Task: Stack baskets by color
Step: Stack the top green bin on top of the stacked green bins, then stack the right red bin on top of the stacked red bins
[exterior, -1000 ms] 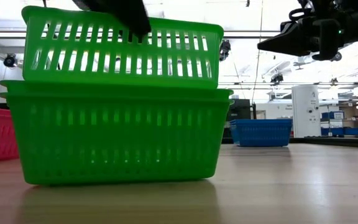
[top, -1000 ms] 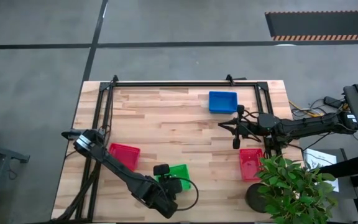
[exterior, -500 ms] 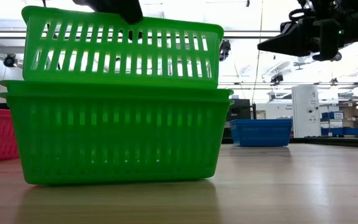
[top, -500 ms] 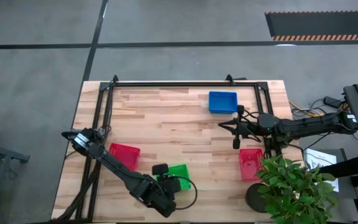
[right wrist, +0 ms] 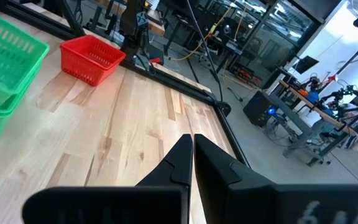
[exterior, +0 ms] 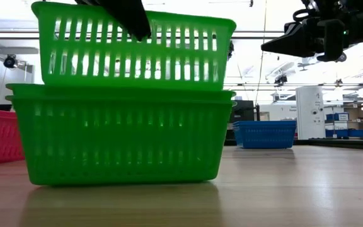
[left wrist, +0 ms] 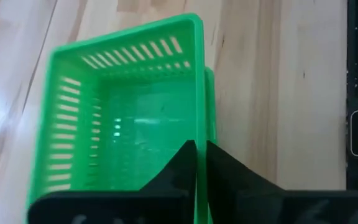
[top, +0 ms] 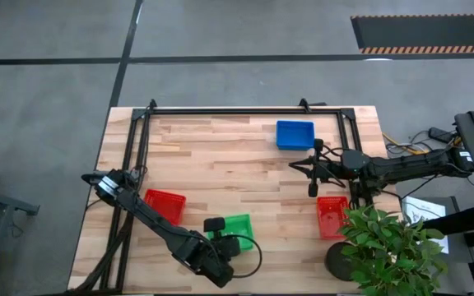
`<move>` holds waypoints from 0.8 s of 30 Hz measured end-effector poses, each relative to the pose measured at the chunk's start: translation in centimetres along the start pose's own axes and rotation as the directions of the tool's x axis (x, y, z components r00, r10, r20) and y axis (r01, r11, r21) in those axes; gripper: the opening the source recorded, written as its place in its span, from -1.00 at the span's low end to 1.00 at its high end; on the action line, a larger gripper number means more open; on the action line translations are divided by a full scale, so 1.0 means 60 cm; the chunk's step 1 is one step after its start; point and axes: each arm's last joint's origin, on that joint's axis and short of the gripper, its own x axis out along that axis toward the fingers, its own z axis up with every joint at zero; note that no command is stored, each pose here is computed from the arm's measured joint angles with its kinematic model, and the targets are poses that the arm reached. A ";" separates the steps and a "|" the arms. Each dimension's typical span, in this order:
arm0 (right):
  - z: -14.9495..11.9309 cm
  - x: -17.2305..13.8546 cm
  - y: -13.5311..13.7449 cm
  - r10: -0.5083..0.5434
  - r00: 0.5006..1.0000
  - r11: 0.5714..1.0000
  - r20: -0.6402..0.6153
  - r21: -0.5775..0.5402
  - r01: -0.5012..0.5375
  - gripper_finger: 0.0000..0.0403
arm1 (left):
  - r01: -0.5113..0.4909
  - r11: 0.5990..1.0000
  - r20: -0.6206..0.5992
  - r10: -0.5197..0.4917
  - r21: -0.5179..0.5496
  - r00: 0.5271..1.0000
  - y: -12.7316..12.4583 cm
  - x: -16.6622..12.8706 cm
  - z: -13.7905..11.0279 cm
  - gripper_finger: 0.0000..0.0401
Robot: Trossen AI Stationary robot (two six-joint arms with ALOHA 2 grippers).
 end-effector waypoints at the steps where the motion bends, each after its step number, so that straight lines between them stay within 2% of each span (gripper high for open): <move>1: 0.000 0.000 0.000 0.000 1.000 1.000 0.000 0.001 0.000 -0.96 | -0.001 1.000 -0.001 0.001 0.001 1.000 0.000 0.000 0.000 -0.99; 15: -0.002 0.000 0.001 0.006 1.000 1.000 -0.012 0.001 -0.006 -0.96 | -0.023 1.000 -0.009 0.023 0.000 1.000 -0.001 0.015 -0.007 -0.96; 18: -0.002 0.000 0.001 0.007 1.000 1.000 -0.011 0.002 -0.007 -0.96 | -0.012 1.000 0.004 0.012 -0.008 1.000 -0.002 0.024 -0.012 -0.81; 24: -0.002 0.000 0.001 0.007 1.000 1.000 -0.012 0.005 -0.007 -0.96 | 0.007 0.999 -0.012 -0.007 -0.038 1.000 -0.002 0.030 -0.019 -0.37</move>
